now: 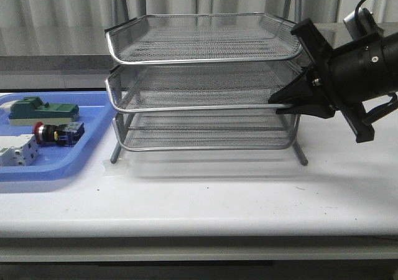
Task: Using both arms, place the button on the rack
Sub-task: 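Reach the right gripper to the front edge of the middle wire tray, then pull the middle wire tray out toward the robot with the right gripper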
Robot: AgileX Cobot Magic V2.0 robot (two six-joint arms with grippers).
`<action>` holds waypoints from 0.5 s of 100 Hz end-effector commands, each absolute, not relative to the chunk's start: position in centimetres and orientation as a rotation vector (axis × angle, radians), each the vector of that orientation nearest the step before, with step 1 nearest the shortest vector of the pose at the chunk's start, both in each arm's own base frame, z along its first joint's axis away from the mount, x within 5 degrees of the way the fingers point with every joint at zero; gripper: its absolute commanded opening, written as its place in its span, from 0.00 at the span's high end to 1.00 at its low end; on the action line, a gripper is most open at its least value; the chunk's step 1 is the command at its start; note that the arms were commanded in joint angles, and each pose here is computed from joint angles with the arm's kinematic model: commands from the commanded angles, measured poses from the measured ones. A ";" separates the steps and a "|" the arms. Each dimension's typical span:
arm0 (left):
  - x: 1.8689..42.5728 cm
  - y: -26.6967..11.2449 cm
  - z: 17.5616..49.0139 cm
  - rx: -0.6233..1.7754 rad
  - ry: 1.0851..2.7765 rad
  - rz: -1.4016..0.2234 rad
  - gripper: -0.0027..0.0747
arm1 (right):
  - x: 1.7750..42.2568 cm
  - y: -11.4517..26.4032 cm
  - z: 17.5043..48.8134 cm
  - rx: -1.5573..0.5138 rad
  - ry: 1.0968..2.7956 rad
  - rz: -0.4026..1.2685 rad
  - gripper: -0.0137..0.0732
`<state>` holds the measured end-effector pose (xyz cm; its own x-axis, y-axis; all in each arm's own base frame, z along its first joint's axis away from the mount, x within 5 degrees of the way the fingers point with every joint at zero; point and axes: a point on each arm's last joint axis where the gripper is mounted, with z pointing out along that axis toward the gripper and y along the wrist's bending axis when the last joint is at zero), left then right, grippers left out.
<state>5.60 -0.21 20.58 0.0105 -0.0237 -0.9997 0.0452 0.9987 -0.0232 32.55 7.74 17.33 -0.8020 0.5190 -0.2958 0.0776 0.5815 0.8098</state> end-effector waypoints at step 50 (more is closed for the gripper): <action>5.5 -0.3 19.9 0.021 1.488 -0.077 0.99 | 27.2 7.9 17.2 0.418 2.344 1.203 0.86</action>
<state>5.60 -0.21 20.58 0.0105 -0.0237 -0.9997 0.0452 0.9987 -0.0232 28.72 7.71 16.27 -0.8264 0.5179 -0.2210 0.1268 0.5535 0.8231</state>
